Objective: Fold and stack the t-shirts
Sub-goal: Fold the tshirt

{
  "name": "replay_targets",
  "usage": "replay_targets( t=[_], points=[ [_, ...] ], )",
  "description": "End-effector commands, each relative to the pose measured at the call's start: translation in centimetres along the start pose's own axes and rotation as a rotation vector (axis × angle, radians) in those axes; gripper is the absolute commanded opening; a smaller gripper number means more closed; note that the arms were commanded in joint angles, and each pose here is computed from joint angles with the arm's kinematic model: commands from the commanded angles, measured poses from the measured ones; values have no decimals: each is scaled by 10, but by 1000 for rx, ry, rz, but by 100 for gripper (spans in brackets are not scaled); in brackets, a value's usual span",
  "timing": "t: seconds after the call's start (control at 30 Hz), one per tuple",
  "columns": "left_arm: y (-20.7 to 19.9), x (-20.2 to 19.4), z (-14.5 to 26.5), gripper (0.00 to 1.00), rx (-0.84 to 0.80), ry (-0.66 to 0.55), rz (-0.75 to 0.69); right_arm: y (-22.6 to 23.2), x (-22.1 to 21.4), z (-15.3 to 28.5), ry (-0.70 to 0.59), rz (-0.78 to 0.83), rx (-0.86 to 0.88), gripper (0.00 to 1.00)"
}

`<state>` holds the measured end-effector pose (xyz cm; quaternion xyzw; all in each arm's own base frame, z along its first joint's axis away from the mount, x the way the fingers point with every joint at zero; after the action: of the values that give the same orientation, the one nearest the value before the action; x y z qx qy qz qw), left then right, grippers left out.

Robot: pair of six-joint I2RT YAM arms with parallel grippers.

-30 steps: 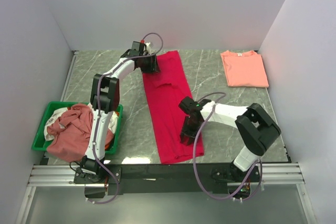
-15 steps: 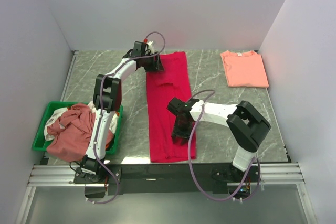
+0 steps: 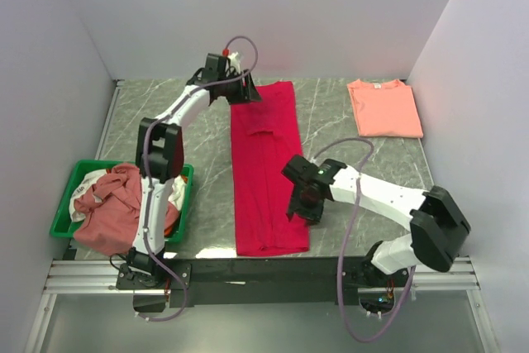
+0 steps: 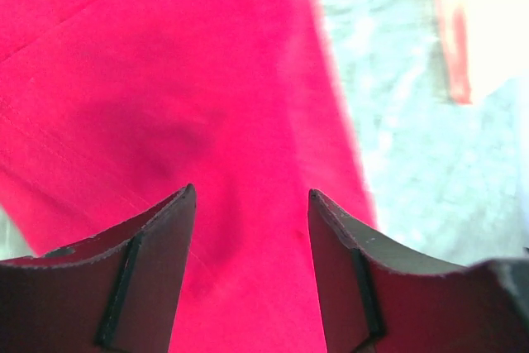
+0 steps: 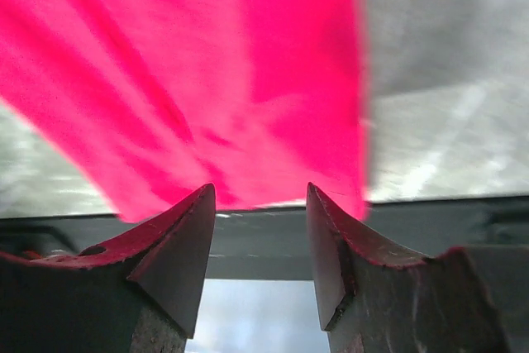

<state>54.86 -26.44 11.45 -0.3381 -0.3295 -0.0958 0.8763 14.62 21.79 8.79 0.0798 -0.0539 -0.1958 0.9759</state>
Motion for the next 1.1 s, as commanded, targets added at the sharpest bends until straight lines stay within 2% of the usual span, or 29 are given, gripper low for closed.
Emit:
replay_targets(
  t=[0.0,0.07,0.1,0.17,0.2,0.23,0.3,0.33,0.4,0.43,0.5,0.73,0.8,0.9,1.07],
  points=[
    [-77,65,80,63,-69,-177,-106,-38,-6,1,-22,-8,-86,55],
    [-77,50,90,63,-22,-145,-96,-50,-9,1,-26,8,-106,55],
    [-90,52,108,63,-17,-163,-106,-54,-10,1,-29,12,-108,55],
    [-87,22,112,63,38,-110,-85,-61,-13,-3,-26,19,-104,55],
    [-101,20,133,62,44,-134,-97,-61,-13,-2,-31,23,-80,56],
    [-97,-14,129,62,73,-70,-65,-62,-14,-3,-29,24,-70,56],
    [-109,-33,152,62,104,-89,-50,-66,-16,-7,-28,43,-57,56],
    [-96,-71,149,62,135,-22,-9,-67,-16,-9,-26,51,-58,56],
    [-110,-97,169,62,138,-23,64,-68,-18,-11,-22,81,-41,56],
    [-101,-132,169,61,170,32,133,-67,-18,-11,-23,88,-28,56],
    [-105,-172,187,61,203,46,150,-68,-18,-10,-37,104,-1,56],
    [-128,-279,220,60,232,111,335,-76,-29,-14,-22,116,106,56],
    [-128,-292,224,60,244,109,352,-76,-30,-14,-24,121,125,56],
    [-122,-327,220,60,295,197,367,-76,-31,-16,-19,129,129,55],
    [-127,-339,218,59,360,249,316,-70,-27,-20,-29,137,118,55]
  ],
)
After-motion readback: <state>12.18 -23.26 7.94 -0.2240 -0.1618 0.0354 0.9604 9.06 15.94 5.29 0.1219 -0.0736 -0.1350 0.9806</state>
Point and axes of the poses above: each gripper's point midway between its finger pads, its own z axis back along the fingers, its own y axis along the line the jaws close on, x = y × z, the point moved 2 cm from there along z, back along the fingers, and after that the axes turned 5 degrees about -z, right-handed, at the moved point
